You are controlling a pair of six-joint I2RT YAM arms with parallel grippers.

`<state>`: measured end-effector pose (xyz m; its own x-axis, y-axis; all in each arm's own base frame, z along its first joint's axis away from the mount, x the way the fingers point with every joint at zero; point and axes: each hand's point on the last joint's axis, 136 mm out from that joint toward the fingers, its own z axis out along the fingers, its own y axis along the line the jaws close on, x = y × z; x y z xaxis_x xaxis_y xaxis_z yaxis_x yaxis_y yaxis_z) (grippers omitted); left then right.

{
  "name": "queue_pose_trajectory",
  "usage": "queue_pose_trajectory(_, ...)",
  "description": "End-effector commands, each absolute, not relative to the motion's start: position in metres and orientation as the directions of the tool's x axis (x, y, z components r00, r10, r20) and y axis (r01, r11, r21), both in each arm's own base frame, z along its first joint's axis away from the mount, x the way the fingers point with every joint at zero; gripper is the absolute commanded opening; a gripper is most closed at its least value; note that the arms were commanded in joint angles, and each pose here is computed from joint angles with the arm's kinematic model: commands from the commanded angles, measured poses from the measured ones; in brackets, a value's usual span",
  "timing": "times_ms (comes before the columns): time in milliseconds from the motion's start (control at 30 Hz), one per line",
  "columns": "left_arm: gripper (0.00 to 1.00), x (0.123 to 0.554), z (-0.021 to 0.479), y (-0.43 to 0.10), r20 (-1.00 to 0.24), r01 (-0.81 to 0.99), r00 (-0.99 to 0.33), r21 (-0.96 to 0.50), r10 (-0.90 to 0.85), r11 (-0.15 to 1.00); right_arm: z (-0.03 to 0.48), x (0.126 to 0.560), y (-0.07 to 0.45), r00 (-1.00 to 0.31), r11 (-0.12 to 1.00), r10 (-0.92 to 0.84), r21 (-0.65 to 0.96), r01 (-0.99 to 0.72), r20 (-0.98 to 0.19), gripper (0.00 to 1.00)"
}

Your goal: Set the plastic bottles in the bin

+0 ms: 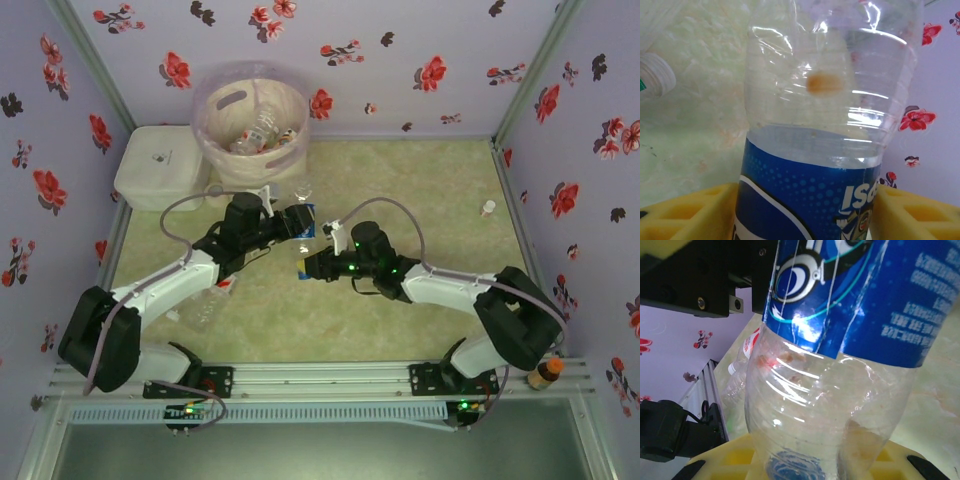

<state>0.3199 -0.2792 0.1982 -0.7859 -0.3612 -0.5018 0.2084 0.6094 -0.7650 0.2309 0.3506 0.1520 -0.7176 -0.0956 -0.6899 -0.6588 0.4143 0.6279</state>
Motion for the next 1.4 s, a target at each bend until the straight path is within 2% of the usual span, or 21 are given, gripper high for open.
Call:
queue_pose_trajectory(0, 0.61, 0.311, 0.218, -0.285, -0.517, 0.255, -0.787, -0.770, -0.337, 0.585, 0.173, 0.239, 0.362, -0.681, 0.380, -0.066, 0.613, -0.693, -0.729, 0.16)
queue_pose_trajectory(67, 0.59, 0.311, 0.219, -0.284, -0.522, 0.256, -0.785, -0.765, -0.334, 0.591, 0.172, 0.240, 0.361, -0.678, 0.390, -0.071, 0.606, -0.694, -0.731, 0.16)
queue_pose_trajectory(133, 0.57, 0.311, 0.220, -0.283, -0.528, 0.257, -0.782, -0.758, -0.332, 0.599, 0.172, 0.241, 0.360, -0.676, 0.398, -0.072, 0.600, -0.693, -0.733, 0.21)
queue_pose_trajectory(233, 0.50, 0.310, 0.227, -0.278, -0.549, 0.267, -0.769, -0.741, -0.327, 0.617, 0.174, 0.242, 0.358, -0.676, 0.407, -0.069, 0.598, -0.691, -0.734, 0.43)
queue_pose_trajectory(267, 0.48, 0.309, 0.232, -0.275, -0.563, 0.276, -0.762, -0.730, -0.321, 0.625, 0.174, 0.242, 0.357, -0.678, 0.410, -0.073, 0.598, -0.689, -0.731, 0.56)
queue_pose_trajectory(333, 0.47, 0.305, 0.248, -0.269, -0.607, 0.311, -0.738, -0.694, -0.295, 0.649, 0.177, 0.241, 0.352, -0.681, 0.412, -0.088, 0.596, -0.689, -0.727, 0.74)
queue_pose_trajectory(400, 0.46, 0.299, 0.274, -0.258, -0.664, 0.354, -0.697, -0.645, -0.269, 0.677, 0.184, 0.239, 0.344, -0.673, 0.422, -0.095, 0.583, -0.694, -0.733, 0.86)
queue_pose_trajectory(467, 0.46, 0.293, 0.301, -0.246, -0.710, 0.387, -0.658, -0.604, -0.251, 0.696, 0.187, 0.238, 0.332, -0.665, 0.453, -0.106, 0.559, -0.695, -0.740, 0.91)
queue_pose_trajectory(667, 0.45, 0.285, 0.375, -0.214, -0.821, 0.460, -0.542, -0.468, -0.179, 0.754, 0.192, 0.240, 0.293, -0.640, 0.560, -0.105, 0.487, -0.671, -0.761, 0.94)
queue_pose_trajectory(833, 0.40, 0.301, 0.429, -0.195, -0.883, 0.473, -0.440, -0.381, -0.161, 0.795, 0.197, 0.237, 0.270, -0.637, 0.617, -0.094, 0.457, -0.641, -0.765, 0.92)
queue_pose_trajectory(1067, 0.37, 0.376, 0.455, -0.166, -0.916, 0.374, -0.377, -0.285, -0.136, 0.883, 0.201, 0.224, 0.250, -0.632, 0.639, -0.044, 0.465, -0.613, -0.774, 0.92)
queue_pose_trajectory(1367, 0.33, 0.460, 0.456, -0.151, -0.946, 0.285, -0.317, -0.167, -0.072, 0.944, 0.201, 0.209, 0.221, -0.613, 0.686, -0.004, 0.444, -0.577, -0.790, 0.92)
